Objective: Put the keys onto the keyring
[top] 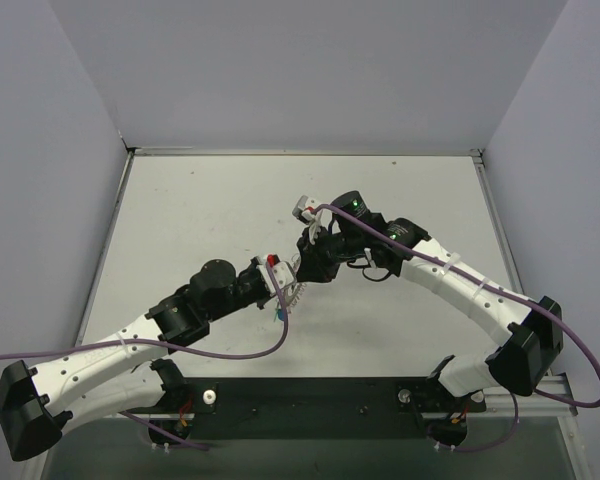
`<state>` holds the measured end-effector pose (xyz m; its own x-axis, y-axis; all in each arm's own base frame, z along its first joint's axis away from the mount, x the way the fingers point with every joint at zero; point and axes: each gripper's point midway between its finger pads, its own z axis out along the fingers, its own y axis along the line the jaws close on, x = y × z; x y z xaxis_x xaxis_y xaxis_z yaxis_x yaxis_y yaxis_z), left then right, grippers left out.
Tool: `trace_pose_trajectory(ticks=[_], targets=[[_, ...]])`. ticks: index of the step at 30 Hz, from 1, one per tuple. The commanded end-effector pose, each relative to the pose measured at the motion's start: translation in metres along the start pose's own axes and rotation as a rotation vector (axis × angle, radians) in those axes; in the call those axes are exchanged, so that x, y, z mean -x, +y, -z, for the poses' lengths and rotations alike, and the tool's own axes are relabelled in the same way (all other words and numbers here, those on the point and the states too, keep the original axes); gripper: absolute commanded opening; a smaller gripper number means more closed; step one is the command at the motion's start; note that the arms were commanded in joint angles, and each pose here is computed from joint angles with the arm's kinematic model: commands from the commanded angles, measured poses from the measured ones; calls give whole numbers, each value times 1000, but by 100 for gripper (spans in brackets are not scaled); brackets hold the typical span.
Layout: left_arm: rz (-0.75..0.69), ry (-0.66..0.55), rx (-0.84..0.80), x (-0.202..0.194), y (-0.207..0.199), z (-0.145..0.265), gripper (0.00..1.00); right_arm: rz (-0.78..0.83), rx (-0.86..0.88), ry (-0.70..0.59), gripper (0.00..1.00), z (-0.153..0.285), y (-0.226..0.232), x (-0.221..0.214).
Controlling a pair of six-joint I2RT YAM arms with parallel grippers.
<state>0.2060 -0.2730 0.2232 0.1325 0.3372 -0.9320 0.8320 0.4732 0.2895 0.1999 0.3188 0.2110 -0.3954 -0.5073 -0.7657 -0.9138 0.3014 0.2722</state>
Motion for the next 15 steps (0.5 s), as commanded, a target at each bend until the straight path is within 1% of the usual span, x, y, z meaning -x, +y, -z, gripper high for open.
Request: trace_pose_trajectory(ticks=[1, 15], targets=[[-22, -115, 14, 43, 8, 4, 0, 42, -38, -64, 0, 10, 0, 25], [-34, -107, 4, 42, 5, 4, 0, 53, -30, -83, 0, 15, 4, 31]])
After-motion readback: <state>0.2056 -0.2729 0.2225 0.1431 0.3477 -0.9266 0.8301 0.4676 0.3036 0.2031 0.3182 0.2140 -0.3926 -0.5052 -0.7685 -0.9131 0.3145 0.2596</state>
